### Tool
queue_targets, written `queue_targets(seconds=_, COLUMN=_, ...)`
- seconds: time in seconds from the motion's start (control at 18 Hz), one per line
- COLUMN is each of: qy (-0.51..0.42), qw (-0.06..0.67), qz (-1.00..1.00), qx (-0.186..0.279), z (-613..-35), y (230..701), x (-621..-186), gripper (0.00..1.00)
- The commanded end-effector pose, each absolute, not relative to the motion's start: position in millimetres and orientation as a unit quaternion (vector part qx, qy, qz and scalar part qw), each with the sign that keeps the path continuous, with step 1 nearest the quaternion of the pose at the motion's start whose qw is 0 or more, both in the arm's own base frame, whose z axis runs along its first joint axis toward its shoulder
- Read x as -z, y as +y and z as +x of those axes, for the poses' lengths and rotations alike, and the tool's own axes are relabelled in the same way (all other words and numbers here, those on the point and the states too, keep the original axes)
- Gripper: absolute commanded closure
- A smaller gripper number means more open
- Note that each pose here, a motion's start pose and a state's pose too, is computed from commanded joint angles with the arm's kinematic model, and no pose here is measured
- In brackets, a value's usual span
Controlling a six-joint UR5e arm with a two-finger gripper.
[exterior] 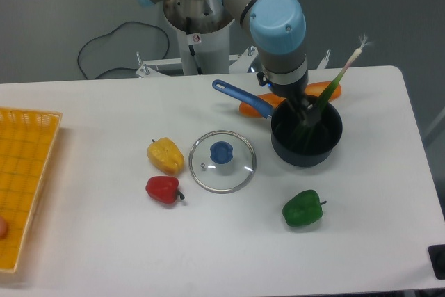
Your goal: Place the green onion in the pot
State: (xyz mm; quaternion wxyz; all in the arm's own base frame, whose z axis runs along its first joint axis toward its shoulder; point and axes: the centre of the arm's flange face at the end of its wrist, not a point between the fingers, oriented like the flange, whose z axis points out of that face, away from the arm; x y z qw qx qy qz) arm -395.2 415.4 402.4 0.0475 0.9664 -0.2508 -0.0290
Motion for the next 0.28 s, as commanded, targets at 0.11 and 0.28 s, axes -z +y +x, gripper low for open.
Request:
queue_targets(seconds=0.11, qy=-0.256, qw=0.049, qz=0.965, qx=0.033, z=-384.2, y=427.0, x=-403.4, gripper=0.0)
queue_targets(seconds=0.28, qy=-0.235, qw=0.045, qz=0.971, qx=0.031, z=-378.1, y=434.2, x=-398.7, gripper=0.0)
